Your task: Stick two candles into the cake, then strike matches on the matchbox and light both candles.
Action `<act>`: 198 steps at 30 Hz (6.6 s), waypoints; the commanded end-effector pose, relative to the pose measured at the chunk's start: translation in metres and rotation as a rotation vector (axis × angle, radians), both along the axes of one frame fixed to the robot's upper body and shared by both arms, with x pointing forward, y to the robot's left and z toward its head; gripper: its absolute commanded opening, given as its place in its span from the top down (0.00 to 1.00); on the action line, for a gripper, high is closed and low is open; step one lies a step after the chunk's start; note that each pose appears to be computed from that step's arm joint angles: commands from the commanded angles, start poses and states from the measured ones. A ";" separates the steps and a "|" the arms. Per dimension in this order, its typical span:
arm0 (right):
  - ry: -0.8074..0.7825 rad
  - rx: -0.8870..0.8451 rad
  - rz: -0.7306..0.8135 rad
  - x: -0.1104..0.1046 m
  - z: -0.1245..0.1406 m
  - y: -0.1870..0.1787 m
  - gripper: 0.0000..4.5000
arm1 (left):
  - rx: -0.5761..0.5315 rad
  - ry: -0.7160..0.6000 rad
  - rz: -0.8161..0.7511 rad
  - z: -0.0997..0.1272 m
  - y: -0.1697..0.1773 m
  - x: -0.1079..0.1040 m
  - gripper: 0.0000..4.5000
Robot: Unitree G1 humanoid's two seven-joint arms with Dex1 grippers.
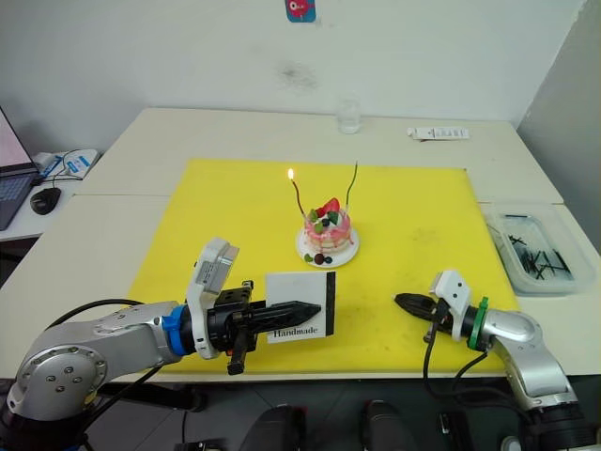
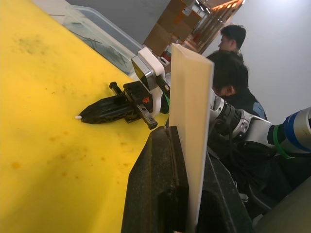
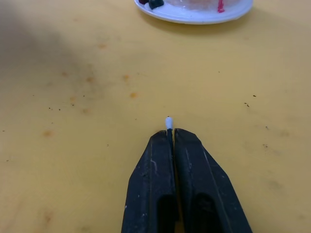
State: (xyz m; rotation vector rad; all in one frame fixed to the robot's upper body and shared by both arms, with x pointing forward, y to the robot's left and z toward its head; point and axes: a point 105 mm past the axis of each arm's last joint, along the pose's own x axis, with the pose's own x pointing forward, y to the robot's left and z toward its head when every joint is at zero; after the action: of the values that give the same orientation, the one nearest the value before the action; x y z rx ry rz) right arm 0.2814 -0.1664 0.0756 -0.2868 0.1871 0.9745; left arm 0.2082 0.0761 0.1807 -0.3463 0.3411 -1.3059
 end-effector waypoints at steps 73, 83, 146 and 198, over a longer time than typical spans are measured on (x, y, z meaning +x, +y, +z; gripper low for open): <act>-0.015 0.074 0.037 -0.007 -0.009 -0.003 0.99 | -0.009 0.004 -0.040 -0.003 0.001 -0.011 1.00; -0.089 0.034 0.130 -0.016 0.058 0.012 0.99 | -0.086 0.163 0.168 -0.009 0.018 0.030 1.00; -0.168 -0.319 0.447 -0.019 0.152 0.066 0.99 | -0.288 0.197 0.172 0.016 -0.017 0.053 1.00; -0.400 -0.371 0.409 -0.003 0.143 0.094 0.99 | -0.315 0.238 0.173 0.014 -0.019 0.055 1.00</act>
State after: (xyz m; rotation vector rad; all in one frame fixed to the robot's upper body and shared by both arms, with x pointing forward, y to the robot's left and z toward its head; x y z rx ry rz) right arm 0.2798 -0.0772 0.2127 -0.8551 -0.0264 1.2664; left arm 0.2733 0.0659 0.1827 -0.7504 0.3181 -1.0665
